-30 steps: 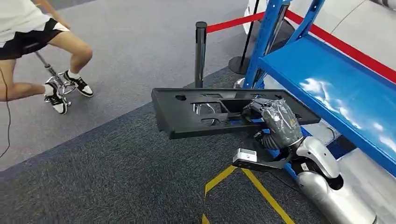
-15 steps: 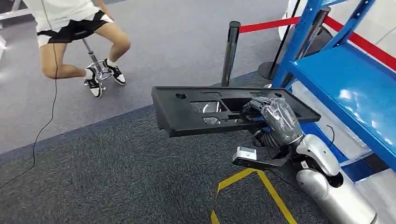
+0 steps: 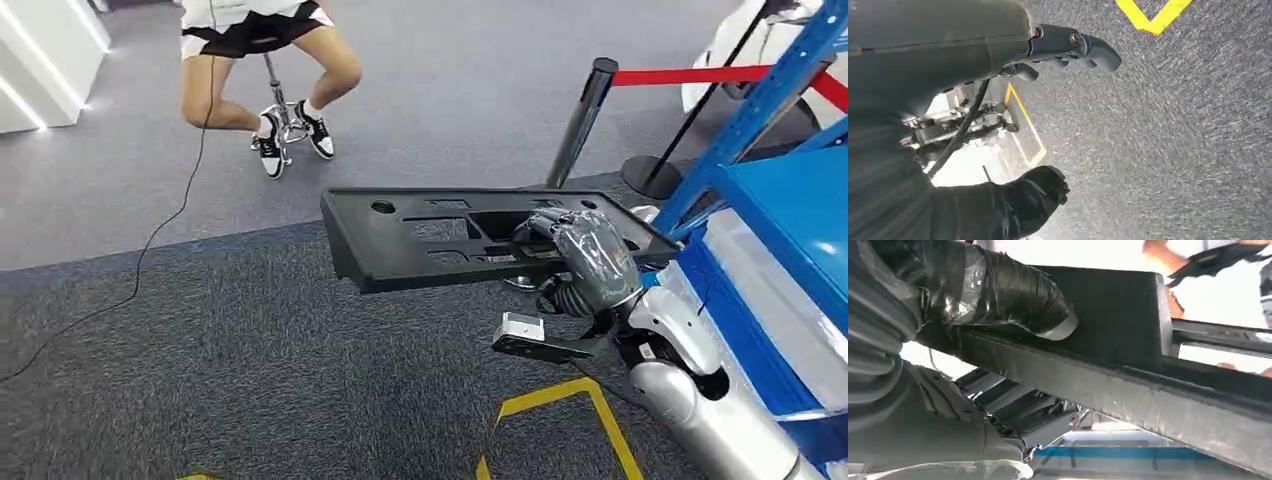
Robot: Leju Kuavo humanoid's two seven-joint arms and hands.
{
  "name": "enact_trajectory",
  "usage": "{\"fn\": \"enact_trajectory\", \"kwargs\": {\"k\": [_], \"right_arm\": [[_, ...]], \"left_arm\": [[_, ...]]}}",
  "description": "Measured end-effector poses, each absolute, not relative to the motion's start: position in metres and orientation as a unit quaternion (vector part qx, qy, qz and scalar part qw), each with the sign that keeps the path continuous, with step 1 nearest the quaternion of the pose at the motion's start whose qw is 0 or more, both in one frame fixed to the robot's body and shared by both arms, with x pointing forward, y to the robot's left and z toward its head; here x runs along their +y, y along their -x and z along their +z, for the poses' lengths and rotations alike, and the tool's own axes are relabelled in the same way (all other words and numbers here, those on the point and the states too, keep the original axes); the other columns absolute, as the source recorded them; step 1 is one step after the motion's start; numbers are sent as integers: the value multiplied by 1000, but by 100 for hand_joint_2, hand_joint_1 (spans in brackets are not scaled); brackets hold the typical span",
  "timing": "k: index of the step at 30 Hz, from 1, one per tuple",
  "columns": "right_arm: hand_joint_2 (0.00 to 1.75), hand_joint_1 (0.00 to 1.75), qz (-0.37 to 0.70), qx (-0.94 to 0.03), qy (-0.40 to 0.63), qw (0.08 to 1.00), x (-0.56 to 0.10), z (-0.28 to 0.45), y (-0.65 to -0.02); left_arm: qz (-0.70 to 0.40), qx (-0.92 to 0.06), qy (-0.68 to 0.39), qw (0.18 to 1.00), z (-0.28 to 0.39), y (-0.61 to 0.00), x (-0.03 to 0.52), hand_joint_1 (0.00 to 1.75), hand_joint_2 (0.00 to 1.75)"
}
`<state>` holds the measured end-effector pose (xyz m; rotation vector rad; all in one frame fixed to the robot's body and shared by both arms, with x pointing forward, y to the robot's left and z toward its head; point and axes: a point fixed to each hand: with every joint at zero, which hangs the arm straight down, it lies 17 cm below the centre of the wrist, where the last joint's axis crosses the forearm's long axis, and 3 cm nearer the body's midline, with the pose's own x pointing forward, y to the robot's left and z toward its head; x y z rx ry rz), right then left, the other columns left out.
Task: Take the parts from the cabinet and place them on the table.
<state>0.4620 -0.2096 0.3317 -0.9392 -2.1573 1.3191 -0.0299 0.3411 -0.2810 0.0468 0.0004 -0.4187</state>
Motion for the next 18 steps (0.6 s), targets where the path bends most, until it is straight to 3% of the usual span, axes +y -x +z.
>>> {"fn": "enact_trajectory", "kwargs": {"k": [18], "right_arm": [[175,175,478,-780,341,216,-206,338,-465]], "left_arm": [[-229,-15,-34,973,-281,25,345,0,175]]}}
